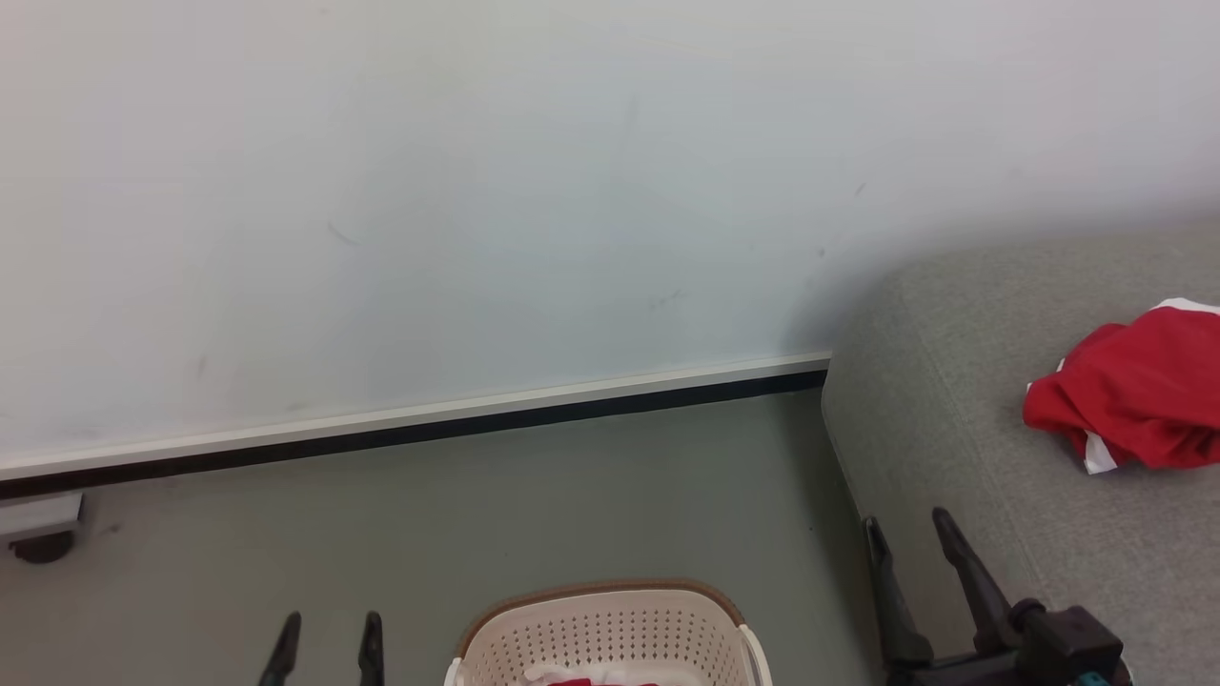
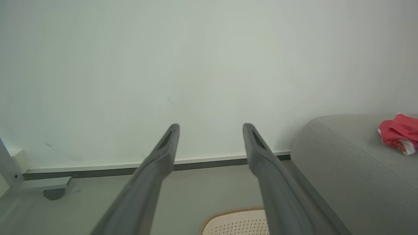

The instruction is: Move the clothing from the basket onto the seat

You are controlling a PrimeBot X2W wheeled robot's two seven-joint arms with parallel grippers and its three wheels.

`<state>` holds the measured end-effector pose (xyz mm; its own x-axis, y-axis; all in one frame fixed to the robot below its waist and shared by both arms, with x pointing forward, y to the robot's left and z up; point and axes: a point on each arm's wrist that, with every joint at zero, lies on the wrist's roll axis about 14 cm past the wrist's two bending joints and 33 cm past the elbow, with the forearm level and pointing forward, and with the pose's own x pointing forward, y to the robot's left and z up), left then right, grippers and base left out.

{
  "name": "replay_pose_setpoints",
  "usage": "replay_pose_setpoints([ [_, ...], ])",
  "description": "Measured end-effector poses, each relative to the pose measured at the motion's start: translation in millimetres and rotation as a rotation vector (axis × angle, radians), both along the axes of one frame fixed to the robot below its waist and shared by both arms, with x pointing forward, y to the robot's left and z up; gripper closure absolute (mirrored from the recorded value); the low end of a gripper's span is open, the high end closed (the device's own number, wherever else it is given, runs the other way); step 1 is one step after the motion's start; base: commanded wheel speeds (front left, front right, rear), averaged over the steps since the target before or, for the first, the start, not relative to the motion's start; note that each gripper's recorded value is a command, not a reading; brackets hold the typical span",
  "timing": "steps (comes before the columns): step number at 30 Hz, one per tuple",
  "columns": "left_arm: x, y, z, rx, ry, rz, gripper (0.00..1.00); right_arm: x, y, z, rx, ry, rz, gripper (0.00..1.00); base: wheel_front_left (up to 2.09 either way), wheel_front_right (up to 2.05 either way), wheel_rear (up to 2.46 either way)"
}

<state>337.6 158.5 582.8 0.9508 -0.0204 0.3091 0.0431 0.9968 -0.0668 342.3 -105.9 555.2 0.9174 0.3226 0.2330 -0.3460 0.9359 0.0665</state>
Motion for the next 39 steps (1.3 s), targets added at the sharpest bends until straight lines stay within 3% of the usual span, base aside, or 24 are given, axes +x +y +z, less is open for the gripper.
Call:
replay_pose_setpoints([
  [9, -7, -15, -22, 0.018, 0.061, -0.061, 0.00, -17, -7, -15, -0.002, 0.040, -0.039, 0.00, 0.00, 0.00, 0.00],
  [39, -8, -17, -33, 0.028, 0.091, -0.088, 0.00, -17, -5, -20, 0.009, 0.059, -0.034, 0.00, 0.00, 0.00, 0.00],
])
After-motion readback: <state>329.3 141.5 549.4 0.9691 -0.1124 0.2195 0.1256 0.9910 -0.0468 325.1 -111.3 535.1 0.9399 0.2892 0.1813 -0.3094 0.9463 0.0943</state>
